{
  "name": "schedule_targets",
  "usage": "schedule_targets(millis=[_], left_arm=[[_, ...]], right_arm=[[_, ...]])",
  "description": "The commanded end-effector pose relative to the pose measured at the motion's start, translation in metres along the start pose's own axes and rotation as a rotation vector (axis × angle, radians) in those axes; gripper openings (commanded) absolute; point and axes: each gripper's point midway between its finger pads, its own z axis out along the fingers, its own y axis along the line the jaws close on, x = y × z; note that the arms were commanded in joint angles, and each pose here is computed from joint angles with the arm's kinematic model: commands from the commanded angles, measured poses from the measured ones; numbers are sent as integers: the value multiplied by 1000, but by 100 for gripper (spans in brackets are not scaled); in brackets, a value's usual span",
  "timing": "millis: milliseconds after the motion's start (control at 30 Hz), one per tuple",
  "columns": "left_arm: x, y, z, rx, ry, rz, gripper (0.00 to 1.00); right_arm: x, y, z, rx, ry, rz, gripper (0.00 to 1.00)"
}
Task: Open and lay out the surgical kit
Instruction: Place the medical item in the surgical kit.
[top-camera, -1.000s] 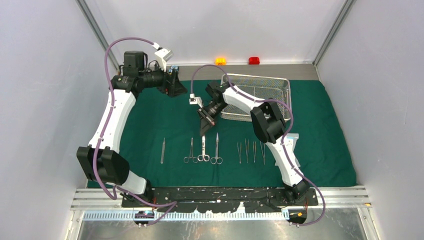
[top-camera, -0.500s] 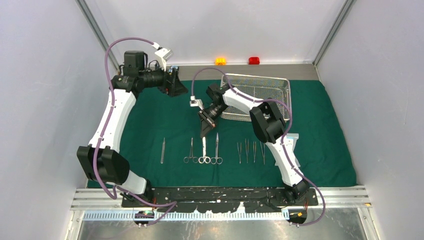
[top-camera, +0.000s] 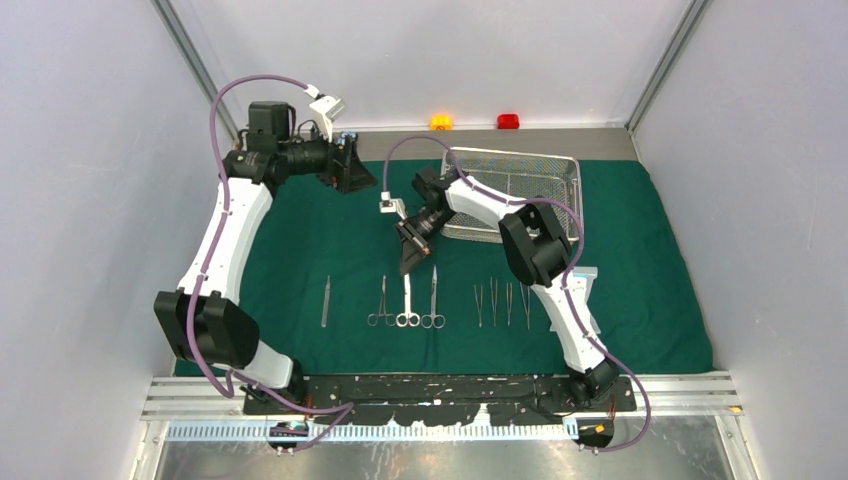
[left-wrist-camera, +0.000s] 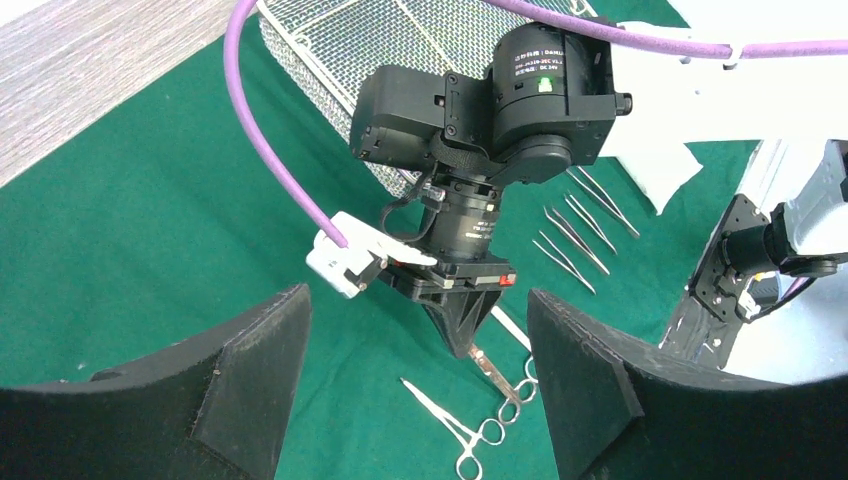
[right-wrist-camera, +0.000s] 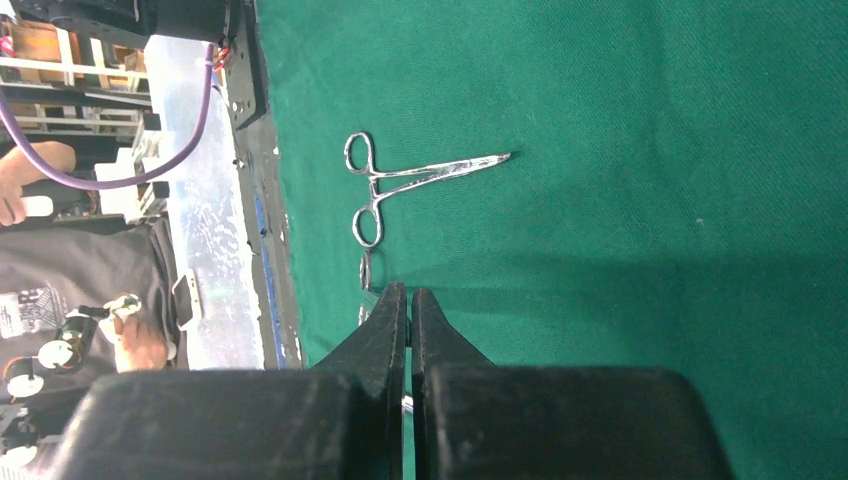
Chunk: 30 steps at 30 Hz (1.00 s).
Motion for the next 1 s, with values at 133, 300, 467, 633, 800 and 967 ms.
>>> schedule_targets(millis=[133,300,467,633,800,967], left_arm=[[-9,-4,0,32,-33,25,82],[-10,-6,1,41,-37,29,82],[-11,-6,0,45,-37,28,83],[-11,-7,0,49,-37,26,83],[-10,-7,0,49,-37,27,83],[-10,-7,1,51,-36,27,84]], right_arm=[[-4,-7,6,14,-12,-54,5],[-3,-10,5,26,-8,-61,11],[-1,-12,5,34,-3,-64,14],[0,-15,5,44,1,-65,17],[2,-17,5,50,6,-64,18],[3,-19,5,60,10,-65,20]])
